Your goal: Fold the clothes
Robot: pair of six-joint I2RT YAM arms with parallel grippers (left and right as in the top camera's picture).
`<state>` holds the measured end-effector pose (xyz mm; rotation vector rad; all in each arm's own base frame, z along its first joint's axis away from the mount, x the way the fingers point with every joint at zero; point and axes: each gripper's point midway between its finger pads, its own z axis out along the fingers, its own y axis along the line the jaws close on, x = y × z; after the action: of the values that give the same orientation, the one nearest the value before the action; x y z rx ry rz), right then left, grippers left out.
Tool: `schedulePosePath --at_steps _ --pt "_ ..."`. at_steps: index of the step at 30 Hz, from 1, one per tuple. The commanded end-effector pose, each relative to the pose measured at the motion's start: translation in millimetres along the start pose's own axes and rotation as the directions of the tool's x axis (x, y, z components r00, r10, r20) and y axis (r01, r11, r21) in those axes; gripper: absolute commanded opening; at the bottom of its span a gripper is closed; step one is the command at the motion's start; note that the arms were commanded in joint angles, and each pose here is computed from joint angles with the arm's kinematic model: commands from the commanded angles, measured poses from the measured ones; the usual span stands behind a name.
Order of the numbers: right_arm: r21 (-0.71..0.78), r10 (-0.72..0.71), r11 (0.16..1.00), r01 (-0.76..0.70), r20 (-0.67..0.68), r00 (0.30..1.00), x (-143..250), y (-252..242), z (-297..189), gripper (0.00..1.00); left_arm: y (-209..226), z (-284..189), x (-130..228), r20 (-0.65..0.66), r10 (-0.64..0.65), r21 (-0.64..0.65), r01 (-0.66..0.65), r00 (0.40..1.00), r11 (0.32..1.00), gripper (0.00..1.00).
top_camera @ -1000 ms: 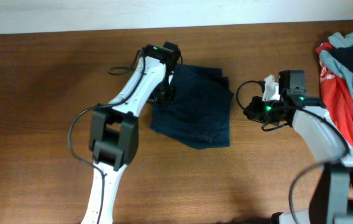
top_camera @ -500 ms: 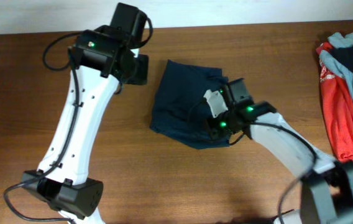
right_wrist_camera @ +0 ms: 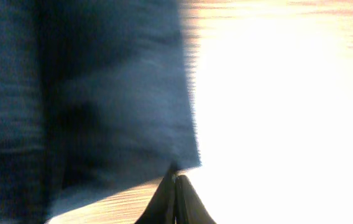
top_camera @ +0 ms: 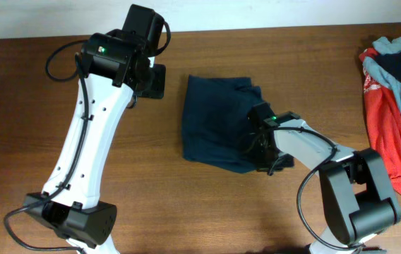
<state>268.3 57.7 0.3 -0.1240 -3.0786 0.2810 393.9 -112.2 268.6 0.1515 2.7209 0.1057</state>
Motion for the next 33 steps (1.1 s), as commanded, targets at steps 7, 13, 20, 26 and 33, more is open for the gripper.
schedulePosePath --at_steps 7,13,20,26,33 --pt "-0.094 0.171 0.984 -0.149 0.302 0.938 -45.3 -11.9 -86.0 0.04 -24.6 11.6 -17.7 0.052 0.077 0.123 -0.083 0.996 0.989 0.67" --pt "-0.488 -0.107 0.799 0.351 0.460 0.882 -39.2 74.0 -156.5 0.22 -78.8 65.0 -14.1 0.077 0.342 0.351 -0.347 0.937 0.870 0.67" --pt "-0.487 -0.189 0.773 0.407 0.436 0.880 -40.8 85.8 -131.4 0.15 -112.4 165.9 -12.1 0.084 0.480 0.433 -0.466 0.873 0.772 0.33" --pt "-0.452 -0.334 0.734 0.507 0.410 0.849 -42.4 96.2 -92.7 0.16 -128.9 231.5 -0.2 0.053 0.492 0.476 -0.454 0.869 0.753 0.21" --pt "-0.358 -0.251 0.889 0.284 0.136 0.958 -38.5 76.6 -11.7 0.12 -128.6 267.0 21.6 -0.026 0.506 0.486 -0.431 0.862 0.760 0.14"
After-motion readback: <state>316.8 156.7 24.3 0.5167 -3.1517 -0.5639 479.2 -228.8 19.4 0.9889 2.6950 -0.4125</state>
